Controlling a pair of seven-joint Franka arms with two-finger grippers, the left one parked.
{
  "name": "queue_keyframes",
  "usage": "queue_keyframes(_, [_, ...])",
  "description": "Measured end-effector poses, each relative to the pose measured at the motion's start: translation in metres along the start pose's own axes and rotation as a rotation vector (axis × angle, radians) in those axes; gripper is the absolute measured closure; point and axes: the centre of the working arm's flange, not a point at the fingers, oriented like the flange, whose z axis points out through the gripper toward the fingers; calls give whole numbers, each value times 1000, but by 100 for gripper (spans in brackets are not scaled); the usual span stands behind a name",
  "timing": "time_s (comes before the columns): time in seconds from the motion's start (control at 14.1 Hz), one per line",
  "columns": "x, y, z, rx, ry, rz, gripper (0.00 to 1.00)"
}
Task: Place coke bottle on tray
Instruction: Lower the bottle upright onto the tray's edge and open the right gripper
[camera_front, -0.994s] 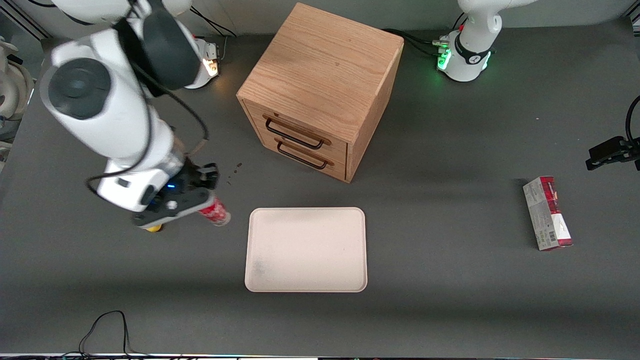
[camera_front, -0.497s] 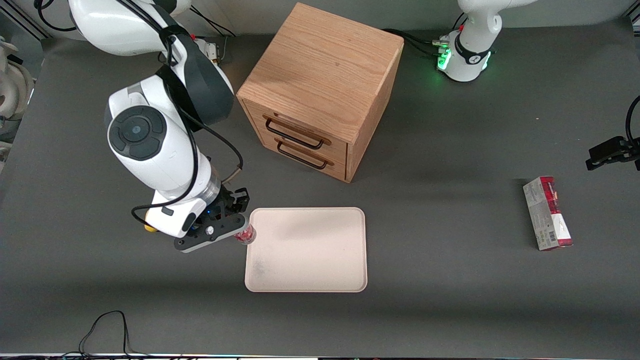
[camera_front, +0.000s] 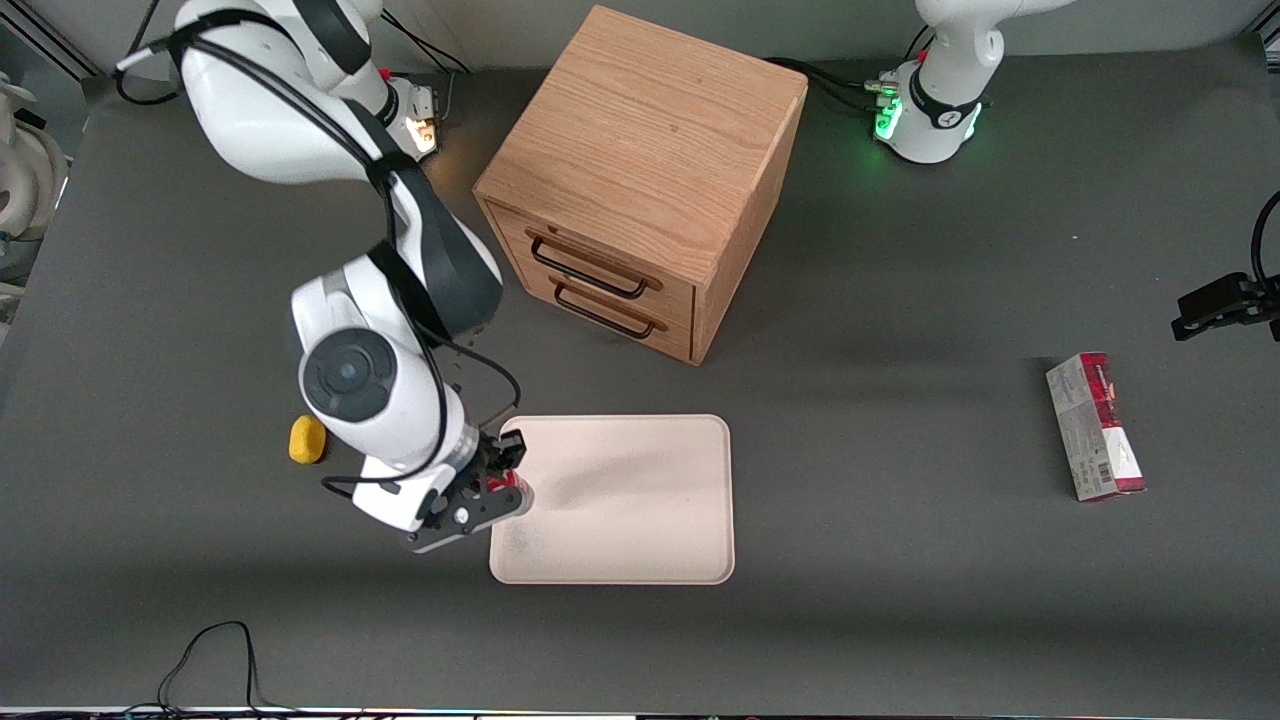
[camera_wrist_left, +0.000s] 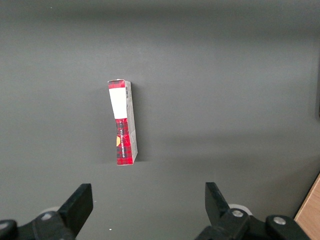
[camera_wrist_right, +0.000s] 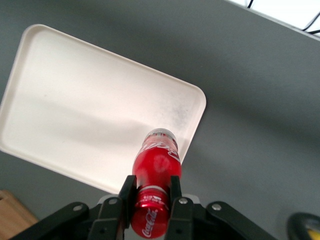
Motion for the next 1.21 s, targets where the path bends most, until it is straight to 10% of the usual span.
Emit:
queue_keyframes(0.85, [12, 18, 75, 14, -8, 25, 69])
queue_keyframes(1.21, [10, 23, 69, 10, -22, 35, 25])
